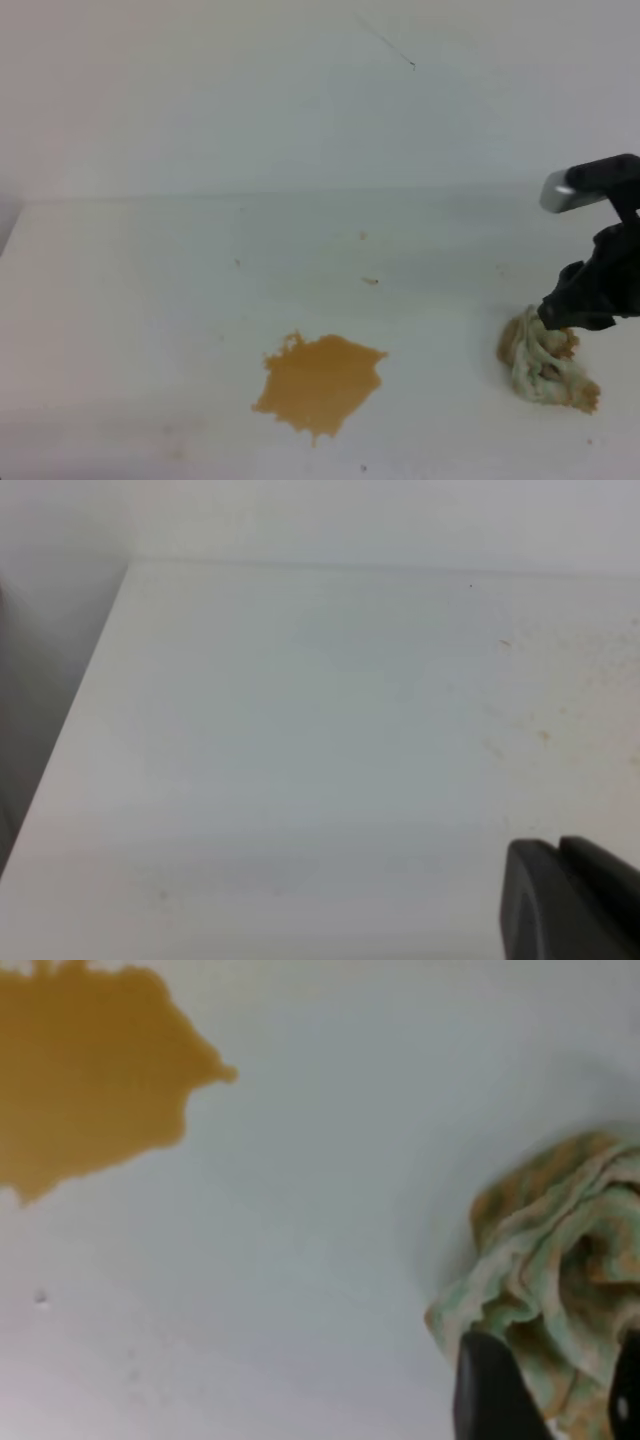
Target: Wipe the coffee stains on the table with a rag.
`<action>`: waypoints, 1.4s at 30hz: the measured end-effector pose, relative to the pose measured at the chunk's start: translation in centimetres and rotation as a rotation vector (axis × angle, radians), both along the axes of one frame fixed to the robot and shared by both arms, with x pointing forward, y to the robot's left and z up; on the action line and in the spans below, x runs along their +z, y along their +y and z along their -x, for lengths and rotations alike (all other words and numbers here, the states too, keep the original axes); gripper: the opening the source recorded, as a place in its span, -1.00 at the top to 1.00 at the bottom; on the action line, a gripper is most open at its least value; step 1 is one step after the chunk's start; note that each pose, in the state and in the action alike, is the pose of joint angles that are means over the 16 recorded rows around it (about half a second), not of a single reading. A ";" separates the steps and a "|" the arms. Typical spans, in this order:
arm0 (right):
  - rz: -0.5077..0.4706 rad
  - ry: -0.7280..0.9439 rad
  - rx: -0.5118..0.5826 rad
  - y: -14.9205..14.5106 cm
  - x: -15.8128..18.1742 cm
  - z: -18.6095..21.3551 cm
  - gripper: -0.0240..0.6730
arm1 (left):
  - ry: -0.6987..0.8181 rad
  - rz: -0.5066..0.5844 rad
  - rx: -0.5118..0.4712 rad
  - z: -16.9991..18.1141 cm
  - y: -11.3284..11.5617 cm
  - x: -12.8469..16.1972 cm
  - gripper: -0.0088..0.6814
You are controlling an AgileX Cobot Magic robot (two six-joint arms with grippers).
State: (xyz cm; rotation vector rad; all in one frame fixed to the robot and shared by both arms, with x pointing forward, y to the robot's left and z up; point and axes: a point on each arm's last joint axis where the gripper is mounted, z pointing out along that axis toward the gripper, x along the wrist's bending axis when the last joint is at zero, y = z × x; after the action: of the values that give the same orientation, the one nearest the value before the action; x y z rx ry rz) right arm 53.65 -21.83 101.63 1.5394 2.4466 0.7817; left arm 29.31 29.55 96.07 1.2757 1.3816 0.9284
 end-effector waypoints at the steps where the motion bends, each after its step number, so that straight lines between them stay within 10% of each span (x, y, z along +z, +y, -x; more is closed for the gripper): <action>1: 0.015 0.010 -0.001 0.2 -0.4 -0.2 0.28 | 0.000 0.000 0.000 0.0 0.0 0.0 0.97; 20: 0.097 0.038 -0.114 1.7 -8.2 -4.7 -0.09 | -0.001 0.000 0.000 0.0 0.0 0.1 0.97; 31: 0.065 0.118 -0.102 2.7 -9.8 -5.9 0.42 | 0.002 0.000 0.000 0.0 0.0 0.0 0.97; 42: -0.218 0.094 0.021 8.6 -5.1 -7.8 0.83 | 0.005 0.000 -0.001 0.0 0.0 0.0 0.97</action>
State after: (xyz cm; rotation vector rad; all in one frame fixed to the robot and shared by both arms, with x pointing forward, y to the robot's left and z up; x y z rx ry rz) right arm 61.47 -13.27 96.55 1.6613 2.5190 1.0330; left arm 29.29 29.55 96.08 1.2798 1.3851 0.9254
